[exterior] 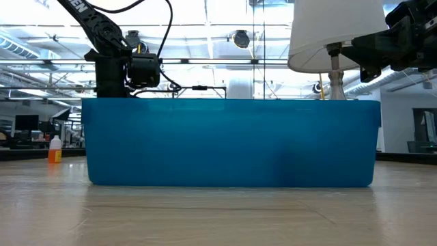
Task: Pick & Place food coloring
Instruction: Put the blue food coloring bottle into the bin
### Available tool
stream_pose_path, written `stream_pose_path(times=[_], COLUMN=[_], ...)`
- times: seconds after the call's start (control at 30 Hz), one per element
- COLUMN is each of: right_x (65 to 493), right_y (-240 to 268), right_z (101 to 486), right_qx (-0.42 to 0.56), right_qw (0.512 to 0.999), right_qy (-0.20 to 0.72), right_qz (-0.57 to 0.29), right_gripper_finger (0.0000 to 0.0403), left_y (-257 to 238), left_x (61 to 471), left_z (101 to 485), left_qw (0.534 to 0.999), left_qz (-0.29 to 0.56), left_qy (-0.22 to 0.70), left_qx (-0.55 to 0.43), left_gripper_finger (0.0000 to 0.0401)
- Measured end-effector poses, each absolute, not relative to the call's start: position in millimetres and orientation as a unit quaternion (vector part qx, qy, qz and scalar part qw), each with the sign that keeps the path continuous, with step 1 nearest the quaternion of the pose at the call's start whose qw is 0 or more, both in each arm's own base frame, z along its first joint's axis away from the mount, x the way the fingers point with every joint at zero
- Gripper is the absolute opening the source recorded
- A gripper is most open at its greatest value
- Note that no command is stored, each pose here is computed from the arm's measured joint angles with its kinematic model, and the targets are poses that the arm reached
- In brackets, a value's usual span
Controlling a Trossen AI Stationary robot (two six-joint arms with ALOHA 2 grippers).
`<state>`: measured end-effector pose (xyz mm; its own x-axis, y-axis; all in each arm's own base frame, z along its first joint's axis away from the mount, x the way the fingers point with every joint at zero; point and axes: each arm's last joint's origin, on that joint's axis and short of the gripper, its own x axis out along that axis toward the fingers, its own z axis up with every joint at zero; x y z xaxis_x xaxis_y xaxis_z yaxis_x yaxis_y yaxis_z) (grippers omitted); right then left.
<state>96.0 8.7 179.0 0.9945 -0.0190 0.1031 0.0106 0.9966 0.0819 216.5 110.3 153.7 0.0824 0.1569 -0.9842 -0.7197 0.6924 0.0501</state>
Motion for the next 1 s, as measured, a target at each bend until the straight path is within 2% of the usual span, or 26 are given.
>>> stream_pose_path(times=[0.33, 0.7, 0.9, 1.0], right_x=[96.0, 96.0, 96.0, 96.0], right_y=[8.7, 8.7, 8.7, 8.7], right_z=[179.0, 179.0, 179.0, 179.0], right_qx=[0.041, 0.041, 0.041, 0.041], right_qw=[0.998, 0.998, 0.998, 0.998], right_qy=[-0.052, -0.052, -0.052, -0.052], right_qz=[-0.007, -0.007, -0.007, -0.007], right_gripper_finger=[0.0114, 0.0114, 0.0114, 0.0114], left_y=[111.1, 110.1, 108.4, 102.5], left_x=[218.0, 218.6, 218.8, 224.1], left_z=[154.1, 154.5, 156.0, 169.6], left_qw=[0.705, 0.707, 0.705, 0.705], left_qz=[0.31, 0.297, 0.289, 0.278], left_qy=[0.596, 0.595, 0.6, 0.608], left_qx=[-0.228, -0.241, -0.245, -0.237], left_gripper_finger=[0.0151, 0.0072, 0.0074, 0.0072])
